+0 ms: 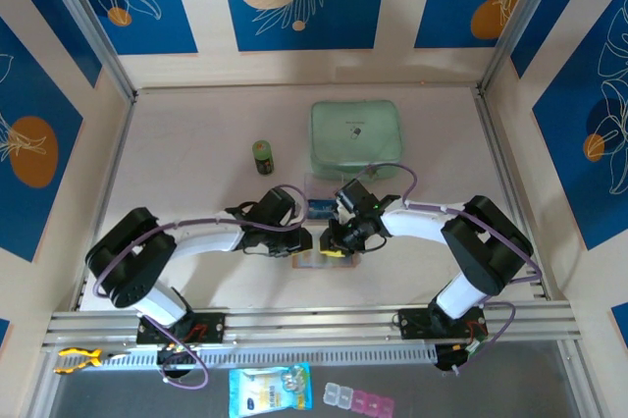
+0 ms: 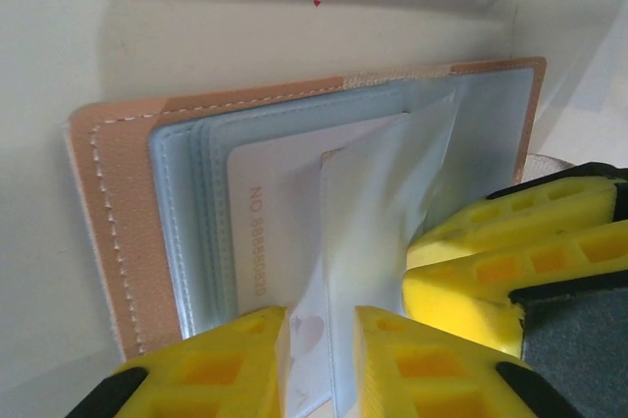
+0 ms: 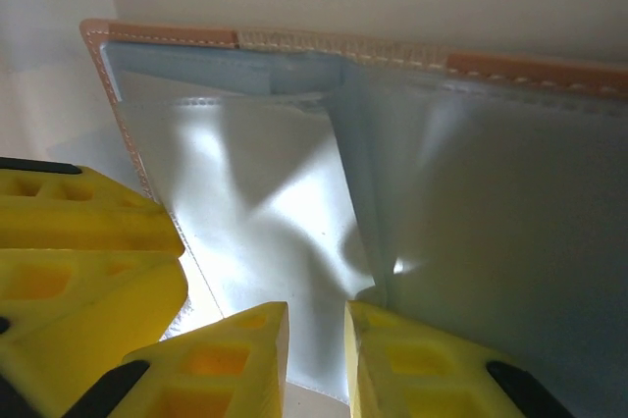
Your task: Take the credit cards out of the card holder
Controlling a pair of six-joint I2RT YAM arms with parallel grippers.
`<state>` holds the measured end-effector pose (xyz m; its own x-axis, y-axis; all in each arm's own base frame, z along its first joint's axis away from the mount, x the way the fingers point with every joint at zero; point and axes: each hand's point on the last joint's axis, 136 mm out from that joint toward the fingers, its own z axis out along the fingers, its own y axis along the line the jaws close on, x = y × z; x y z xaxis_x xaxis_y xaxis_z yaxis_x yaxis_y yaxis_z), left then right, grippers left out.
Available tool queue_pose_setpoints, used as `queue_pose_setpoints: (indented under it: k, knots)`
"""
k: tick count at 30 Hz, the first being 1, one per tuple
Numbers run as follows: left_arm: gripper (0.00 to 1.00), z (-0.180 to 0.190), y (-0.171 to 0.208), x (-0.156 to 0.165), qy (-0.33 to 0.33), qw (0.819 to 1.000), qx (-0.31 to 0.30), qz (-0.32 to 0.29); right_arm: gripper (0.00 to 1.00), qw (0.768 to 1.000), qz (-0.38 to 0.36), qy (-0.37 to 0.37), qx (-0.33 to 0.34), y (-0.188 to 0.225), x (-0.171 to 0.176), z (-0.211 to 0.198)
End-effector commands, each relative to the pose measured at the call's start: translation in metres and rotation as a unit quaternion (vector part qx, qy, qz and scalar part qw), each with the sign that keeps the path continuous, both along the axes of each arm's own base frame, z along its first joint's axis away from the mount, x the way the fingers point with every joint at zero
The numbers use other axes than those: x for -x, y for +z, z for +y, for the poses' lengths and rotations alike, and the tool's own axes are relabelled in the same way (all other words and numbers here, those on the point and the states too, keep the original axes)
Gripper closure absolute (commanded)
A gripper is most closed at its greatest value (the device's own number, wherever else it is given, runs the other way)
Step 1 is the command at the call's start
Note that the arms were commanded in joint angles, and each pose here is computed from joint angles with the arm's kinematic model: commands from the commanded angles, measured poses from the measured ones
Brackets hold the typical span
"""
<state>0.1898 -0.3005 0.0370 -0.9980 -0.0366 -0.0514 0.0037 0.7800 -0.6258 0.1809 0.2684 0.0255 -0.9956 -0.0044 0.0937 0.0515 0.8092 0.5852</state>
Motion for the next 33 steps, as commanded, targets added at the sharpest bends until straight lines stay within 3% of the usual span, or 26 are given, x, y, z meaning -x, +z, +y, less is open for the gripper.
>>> queue_pose_setpoints:
  k: [1, 19, 33]
  knots:
    - [0.77, -0.013, 0.007, -0.001, -0.005, 1.0, 0.019, 0.002, 0.77, 1.0, 0.007, -0.001, -0.009, 0.005, 0.005, -0.002]
    - [0.84, -0.02, 0.008, -0.002, -0.007, 1.0, 0.026, 0.003, 0.8, 1.0, 0.003, -0.002, -0.014, 0.007, 0.005, -0.001]
    - [0.81, -0.024, 0.029, -0.004, -0.016, 0.999, 0.034, -0.009, 0.76, 0.999, -0.049, -0.018, 0.014, 0.041, -0.007, -0.021]
